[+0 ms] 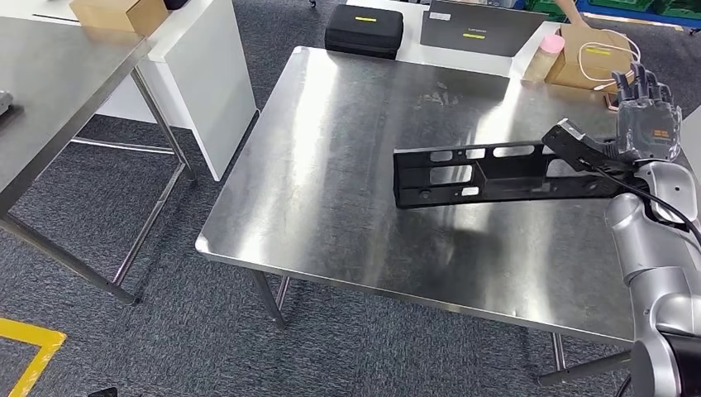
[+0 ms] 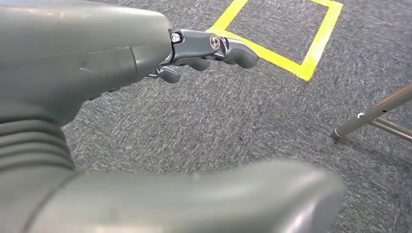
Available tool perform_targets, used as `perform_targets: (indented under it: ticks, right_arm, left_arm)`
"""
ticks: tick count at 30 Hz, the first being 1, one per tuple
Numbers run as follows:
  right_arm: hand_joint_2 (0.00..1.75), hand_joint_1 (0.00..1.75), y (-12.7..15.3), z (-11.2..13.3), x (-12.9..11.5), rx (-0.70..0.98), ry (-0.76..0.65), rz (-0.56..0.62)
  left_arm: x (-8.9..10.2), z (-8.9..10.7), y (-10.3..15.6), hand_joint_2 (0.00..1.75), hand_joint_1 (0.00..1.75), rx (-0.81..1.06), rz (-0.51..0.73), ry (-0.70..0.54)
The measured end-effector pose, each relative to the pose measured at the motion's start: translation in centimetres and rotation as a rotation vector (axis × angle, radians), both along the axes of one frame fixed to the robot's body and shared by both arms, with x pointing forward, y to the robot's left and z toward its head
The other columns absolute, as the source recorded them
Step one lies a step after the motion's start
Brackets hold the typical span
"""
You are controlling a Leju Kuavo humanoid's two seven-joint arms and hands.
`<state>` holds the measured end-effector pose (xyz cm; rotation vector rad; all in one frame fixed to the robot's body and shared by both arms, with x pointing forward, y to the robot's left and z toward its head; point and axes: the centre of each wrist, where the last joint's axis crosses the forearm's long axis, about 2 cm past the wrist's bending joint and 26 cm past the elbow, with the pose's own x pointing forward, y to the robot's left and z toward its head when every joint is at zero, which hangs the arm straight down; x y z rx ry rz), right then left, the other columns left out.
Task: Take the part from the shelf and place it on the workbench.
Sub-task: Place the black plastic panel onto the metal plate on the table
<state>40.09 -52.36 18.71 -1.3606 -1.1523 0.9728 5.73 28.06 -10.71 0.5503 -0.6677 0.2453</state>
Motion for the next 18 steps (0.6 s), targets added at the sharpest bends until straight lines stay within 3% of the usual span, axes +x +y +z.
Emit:
perform_targets:
  ticks: [8, 15, 18]
  right_arm:
    - [0.0, 0.0, -0.3, -0.2, 0.0, 0.141, 0.128, -0.066]
    - [0.0, 0.0, -1.7, 0.0, -0.5, 0.241, 0.275, -0.205]
    - [0.0, 0.0, -2.2, 0.4, -0.6, 0.254, 0.258, -0.209]
  left_arm:
    - [-0.1, 0.0, 0.0, 0.0, 0.0, -0.006, 0.001, 0.004]
    - [-0.2, 0.0, 0.0, 0.0, 0.0, -0.015, -0.013, 0.004]
    - [-0.2, 0.0, 0.0, 0.0, 0.0, -0.015, -0.017, 0.003]
